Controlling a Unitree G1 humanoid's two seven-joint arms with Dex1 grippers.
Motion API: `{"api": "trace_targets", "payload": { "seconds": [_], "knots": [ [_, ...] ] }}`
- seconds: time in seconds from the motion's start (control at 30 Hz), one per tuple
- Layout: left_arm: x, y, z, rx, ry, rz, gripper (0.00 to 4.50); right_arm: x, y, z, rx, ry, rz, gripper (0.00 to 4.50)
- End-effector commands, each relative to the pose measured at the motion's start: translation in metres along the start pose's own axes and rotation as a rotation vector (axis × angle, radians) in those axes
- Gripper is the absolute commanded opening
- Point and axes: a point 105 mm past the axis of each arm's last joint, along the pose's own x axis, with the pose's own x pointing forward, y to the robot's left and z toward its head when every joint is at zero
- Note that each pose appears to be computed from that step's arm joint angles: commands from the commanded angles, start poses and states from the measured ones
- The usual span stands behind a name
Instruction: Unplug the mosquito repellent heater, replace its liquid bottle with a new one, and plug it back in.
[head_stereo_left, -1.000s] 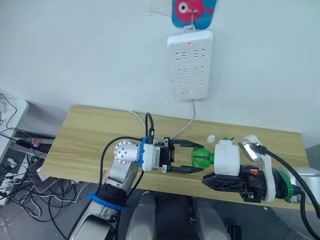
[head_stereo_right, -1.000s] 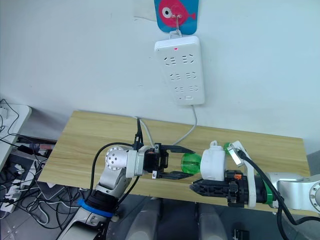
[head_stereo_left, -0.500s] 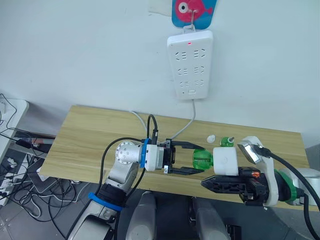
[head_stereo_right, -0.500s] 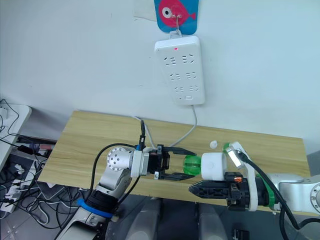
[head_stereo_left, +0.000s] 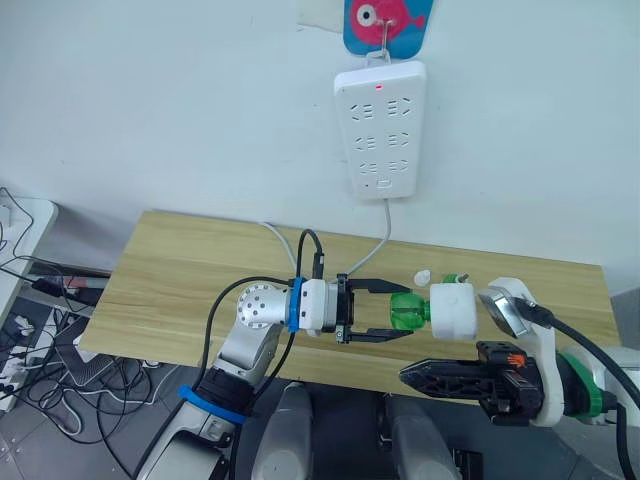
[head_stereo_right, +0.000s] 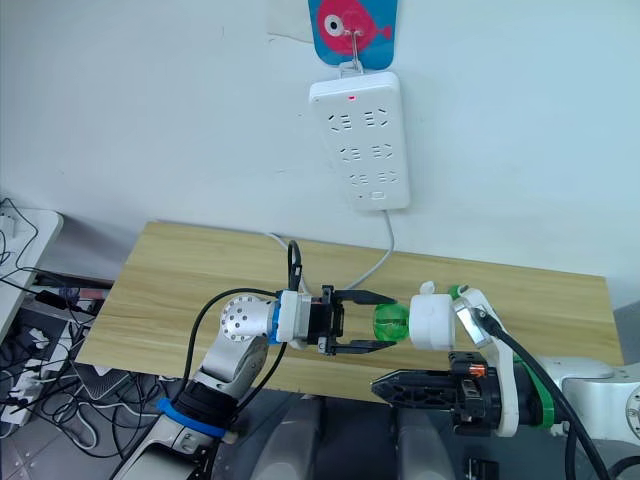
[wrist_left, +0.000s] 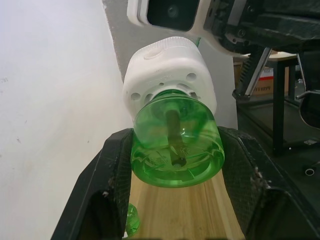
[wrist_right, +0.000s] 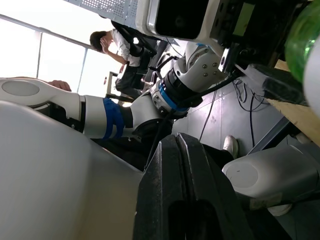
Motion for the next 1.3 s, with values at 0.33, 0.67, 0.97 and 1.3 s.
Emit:
{"api": "trace_targets", "payload": {
  "seconds": [0.33,0.67,0.97,1.3],
  "knots": [
    [-0.004,0.0,0.008,0.04,-0.024,-0.009,2.23,-0.054,-0.008,0.001,0.047,0.005,-0.21,0.18],
    [-0.01,0.0,0.011,0.04,-0.018,-0.024,2.23,-0.082,-0.047,0.008,0.01,-0.046,-0.387,1.6],
    [-0.015,0.0,0.014,0.036,-0.009,-0.035,2.23,-0.081,-0.09,0.023,-0.007,-0.132,-0.428,0.05],
    [-0.01,0.002,0.014,0.037,-0.012,-0.033,2.23,-0.043,-0.073,0.026,-0.015,-0.145,-0.254,0.05]
  ]
}}
